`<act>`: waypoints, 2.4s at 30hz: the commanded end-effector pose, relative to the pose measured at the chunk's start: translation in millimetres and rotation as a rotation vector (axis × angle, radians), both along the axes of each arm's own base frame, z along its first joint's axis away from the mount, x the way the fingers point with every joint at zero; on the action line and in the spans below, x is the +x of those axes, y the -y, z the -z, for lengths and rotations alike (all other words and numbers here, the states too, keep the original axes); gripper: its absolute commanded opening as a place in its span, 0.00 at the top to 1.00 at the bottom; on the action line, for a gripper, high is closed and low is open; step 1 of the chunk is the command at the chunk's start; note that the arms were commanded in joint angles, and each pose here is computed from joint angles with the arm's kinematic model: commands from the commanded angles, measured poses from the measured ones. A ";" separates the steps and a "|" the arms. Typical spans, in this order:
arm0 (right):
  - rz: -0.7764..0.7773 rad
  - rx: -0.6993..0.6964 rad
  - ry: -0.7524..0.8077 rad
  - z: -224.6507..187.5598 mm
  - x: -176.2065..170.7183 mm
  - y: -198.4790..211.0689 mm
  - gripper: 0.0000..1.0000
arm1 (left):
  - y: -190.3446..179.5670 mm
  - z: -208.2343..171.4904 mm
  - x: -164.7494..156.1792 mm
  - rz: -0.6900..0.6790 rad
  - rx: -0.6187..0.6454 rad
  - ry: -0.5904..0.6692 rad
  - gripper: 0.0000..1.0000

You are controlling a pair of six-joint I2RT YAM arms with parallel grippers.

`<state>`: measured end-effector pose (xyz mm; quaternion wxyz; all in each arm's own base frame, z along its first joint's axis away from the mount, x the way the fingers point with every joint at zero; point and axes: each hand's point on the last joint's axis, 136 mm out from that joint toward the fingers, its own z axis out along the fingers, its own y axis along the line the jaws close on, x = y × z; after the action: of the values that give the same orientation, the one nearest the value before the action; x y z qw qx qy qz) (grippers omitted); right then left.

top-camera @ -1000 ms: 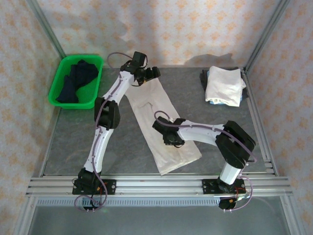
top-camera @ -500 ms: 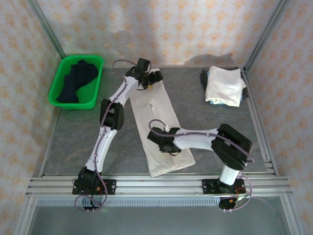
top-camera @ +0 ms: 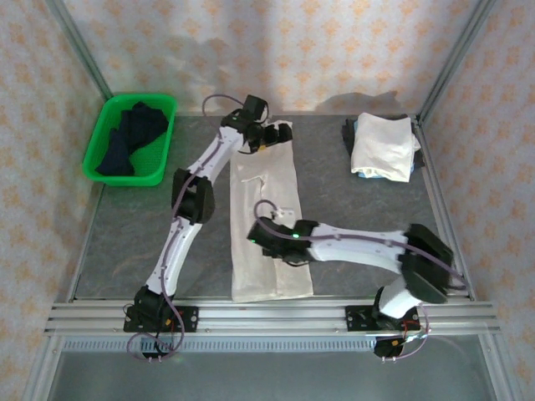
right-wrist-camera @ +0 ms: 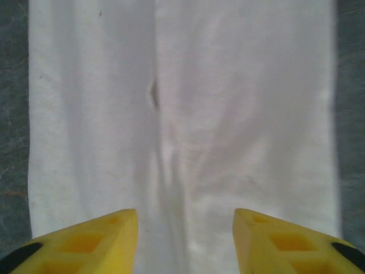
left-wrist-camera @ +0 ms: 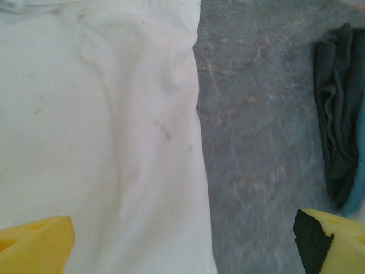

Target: Fold and stack the t-shirts

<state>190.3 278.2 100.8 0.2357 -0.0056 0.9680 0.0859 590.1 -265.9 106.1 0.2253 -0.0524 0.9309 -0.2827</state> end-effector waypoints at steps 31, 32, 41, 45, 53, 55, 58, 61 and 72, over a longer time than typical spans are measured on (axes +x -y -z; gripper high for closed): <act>-0.041 0.037 -0.305 78.0 -102.5 88.1 0.52 | -70.5 70.4 -472.1 -0.005 0.135 -0.113 0.32; -0.044 0.042 -0.308 78.2 -102.8 86.5 0.52 | -69.8 71.2 -474.0 0.002 0.161 -0.121 0.33; -0.078 -0.006 -0.311 84.4 -103.6 73.7 0.59 | -57.6 76.4 -478.6 0.045 0.203 -0.140 0.57; -0.077 0.005 -0.313 85.4 -103.1 69.5 0.67 | -51.2 72.6 -481.6 0.078 0.195 -0.140 0.64; -0.085 0.032 -0.280 72.9 -97.6 63.5 0.77 | -53.6 52.7 -485.1 0.127 0.225 -0.114 0.62; -0.086 0.036 -0.273 71.7 -96.4 62.3 0.77 | -51.5 49.7 -487.0 0.142 0.223 -0.108 0.58; -0.082 0.035 -0.260 71.3 -93.8 62.2 0.77 | -63.7 58.4 -490.6 0.127 0.288 -0.138 0.57; -0.085 0.045 -0.262 72.4 -93.9 59.1 0.77 | -78.9 66.0 -493.5 0.102 0.356 -0.162 0.50; -0.098 0.013 -0.249 73.4 -90.1 57.7 0.77 | -52.5 81.1 -501.4 0.121 0.341 -0.173 0.55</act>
<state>91.2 214.7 19.7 0.0845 -0.0333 0.9904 0.1046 83.9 -201.7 20.7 0.1188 0.0315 0.9858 -0.1146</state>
